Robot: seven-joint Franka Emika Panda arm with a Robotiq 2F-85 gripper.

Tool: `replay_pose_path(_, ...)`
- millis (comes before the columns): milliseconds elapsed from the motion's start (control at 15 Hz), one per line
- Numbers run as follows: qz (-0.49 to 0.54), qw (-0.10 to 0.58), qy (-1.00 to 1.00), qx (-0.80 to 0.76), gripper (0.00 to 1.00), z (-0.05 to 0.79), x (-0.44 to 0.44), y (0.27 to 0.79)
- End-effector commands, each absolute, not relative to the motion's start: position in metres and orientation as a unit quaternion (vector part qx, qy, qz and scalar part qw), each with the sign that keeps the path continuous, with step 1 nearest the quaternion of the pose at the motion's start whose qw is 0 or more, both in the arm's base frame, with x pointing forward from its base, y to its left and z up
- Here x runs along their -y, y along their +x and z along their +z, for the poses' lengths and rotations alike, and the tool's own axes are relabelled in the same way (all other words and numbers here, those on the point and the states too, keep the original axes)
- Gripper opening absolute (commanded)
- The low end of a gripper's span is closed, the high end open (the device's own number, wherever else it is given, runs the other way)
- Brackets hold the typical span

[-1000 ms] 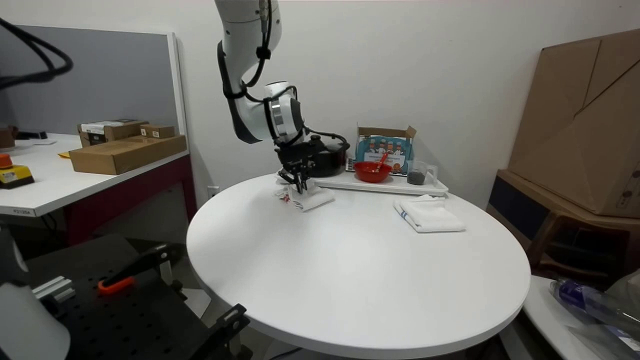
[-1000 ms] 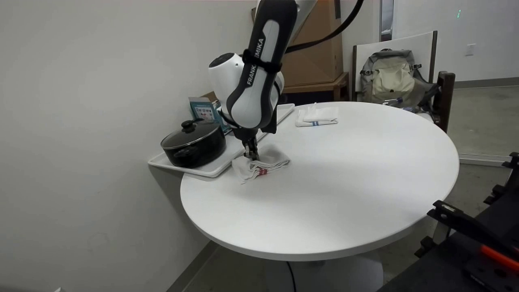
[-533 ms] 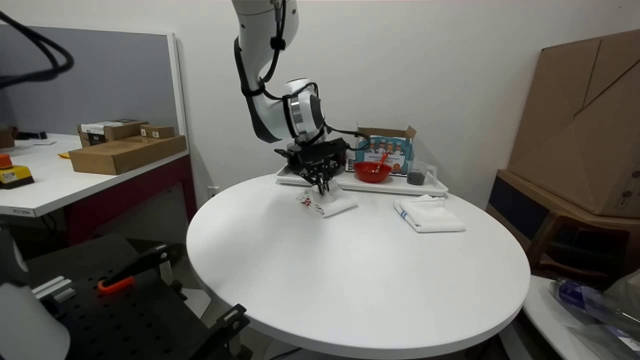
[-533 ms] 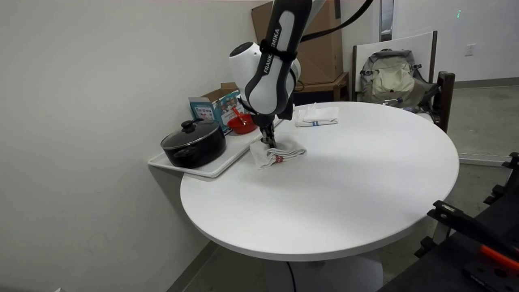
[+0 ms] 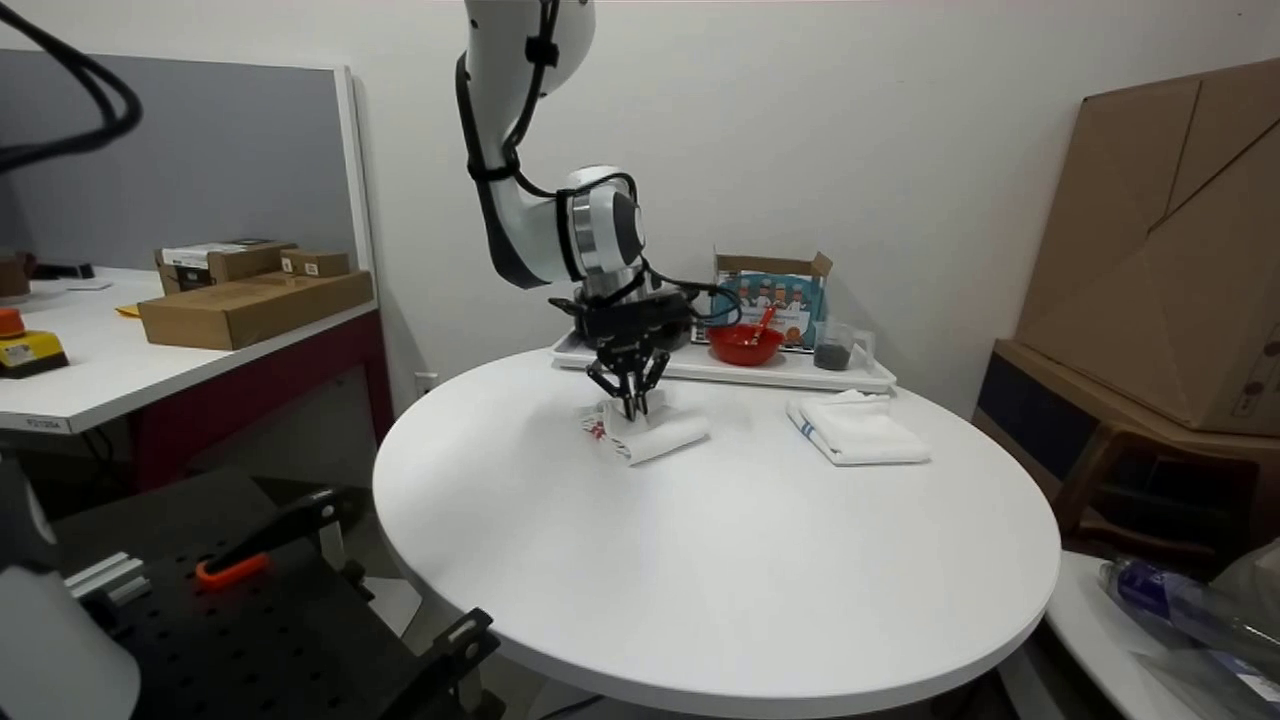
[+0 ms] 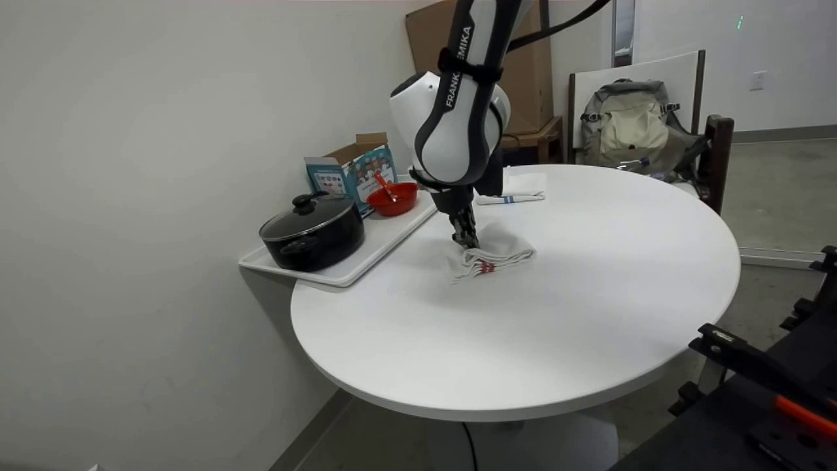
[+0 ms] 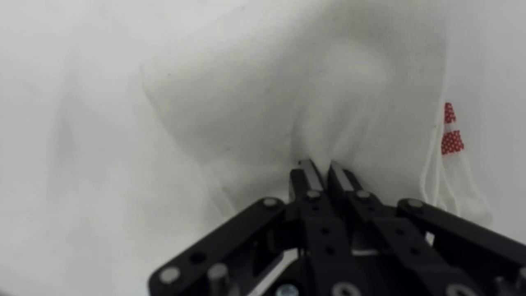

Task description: Use the white and red tea towel to wipe the table

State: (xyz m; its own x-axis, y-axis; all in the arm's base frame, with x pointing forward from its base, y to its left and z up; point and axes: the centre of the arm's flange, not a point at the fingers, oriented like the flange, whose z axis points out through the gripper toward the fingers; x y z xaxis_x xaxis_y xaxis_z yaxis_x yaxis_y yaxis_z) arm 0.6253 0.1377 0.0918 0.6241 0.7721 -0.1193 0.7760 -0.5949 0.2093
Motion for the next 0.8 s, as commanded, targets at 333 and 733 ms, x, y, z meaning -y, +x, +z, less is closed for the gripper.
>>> replay_pose_path(333,-0.142,0.043,0.857,-0.493,0.05,0.097,-0.17,0.54)
replay_pose_path(733,-0.163,0.047,0.801,-0.574,0.05,0.07,-0.234,0.498)
